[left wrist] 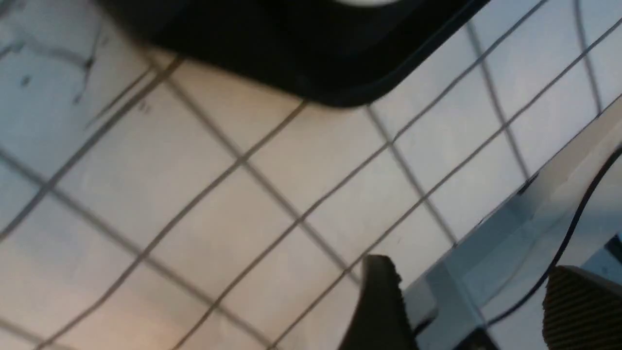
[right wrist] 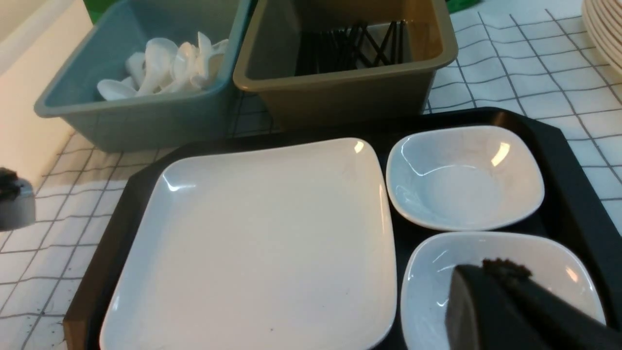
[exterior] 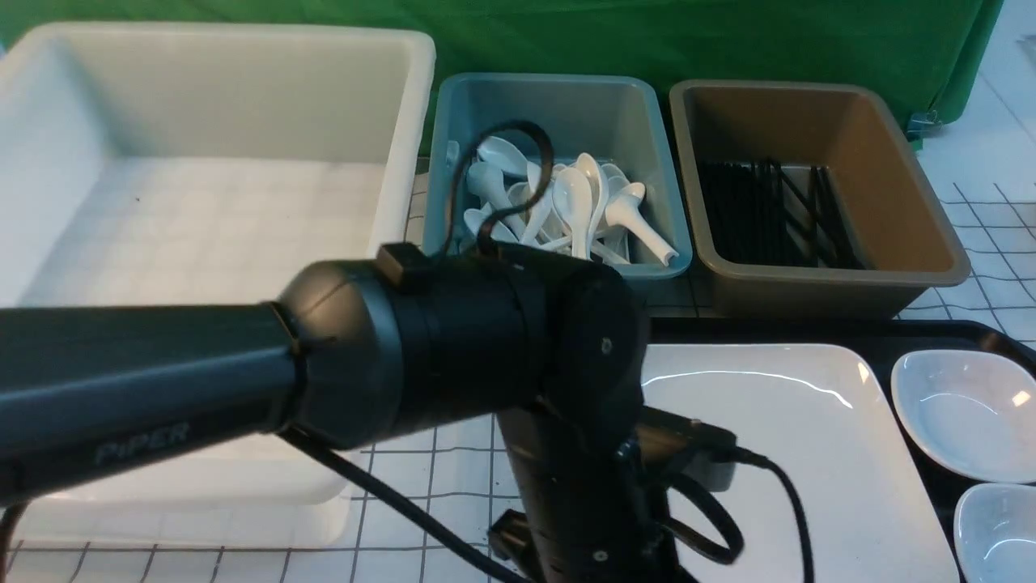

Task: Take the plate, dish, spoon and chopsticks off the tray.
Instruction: Use the right arm to grab a small plate from the dinner plate, then use the right arm to put the small plate into the large storage box on the left

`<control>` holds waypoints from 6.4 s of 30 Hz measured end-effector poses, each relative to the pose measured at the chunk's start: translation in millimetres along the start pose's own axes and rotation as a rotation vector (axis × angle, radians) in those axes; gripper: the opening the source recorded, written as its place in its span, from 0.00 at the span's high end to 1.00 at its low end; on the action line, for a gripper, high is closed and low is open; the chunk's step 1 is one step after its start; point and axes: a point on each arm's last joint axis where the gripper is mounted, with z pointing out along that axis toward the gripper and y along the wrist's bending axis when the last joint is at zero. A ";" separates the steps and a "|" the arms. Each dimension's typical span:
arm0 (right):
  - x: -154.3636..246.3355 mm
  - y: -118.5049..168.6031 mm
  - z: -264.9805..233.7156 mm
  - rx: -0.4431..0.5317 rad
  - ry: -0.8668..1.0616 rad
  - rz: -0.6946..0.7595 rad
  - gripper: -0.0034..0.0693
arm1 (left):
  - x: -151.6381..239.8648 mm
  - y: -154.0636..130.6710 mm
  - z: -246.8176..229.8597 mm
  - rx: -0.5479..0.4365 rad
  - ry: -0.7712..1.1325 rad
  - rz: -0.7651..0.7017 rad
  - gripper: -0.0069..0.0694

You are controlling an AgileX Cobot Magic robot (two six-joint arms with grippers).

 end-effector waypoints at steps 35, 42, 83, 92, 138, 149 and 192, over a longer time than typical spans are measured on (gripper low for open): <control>-51.9 12.2 -66.3 -0.099 -0.288 -0.156 0.86 | -72.7 -62.9 -64.0 0.425 -0.560 -0.174 0.88; -40.3 8.3 -63.6 -0.064 -0.154 -0.171 0.86 | -79.8 -65.6 -73.6 0.274 -0.516 0.000 0.92; 17.0 69.6 182.5 0.064 1.169 -0.822 0.35 | -7.4 104.4 -117.5 -0.098 -0.182 0.044 0.91; 42.3 60.1 209.8 0.251 1.177 -0.841 0.39 | 1.2 105.3 -99.1 -0.034 -0.121 0.010 0.91; -81.4 91.8 124.4 -0.030 0.774 -0.379 0.83 | -21.7 126.2 -141.2 -0.065 -0.505 -0.044 0.91; -129.0 151.0 110.9 -0.615 0.528 -0.408 0.83 | 39.0 197.3 -265.1 -0.158 -0.830 -0.296 0.91; 8.5 413.9 338.7 -0.995 0.178 -1.455 0.79 | 174.4 320.4 -324.2 -0.200 -1.116 -0.913 0.91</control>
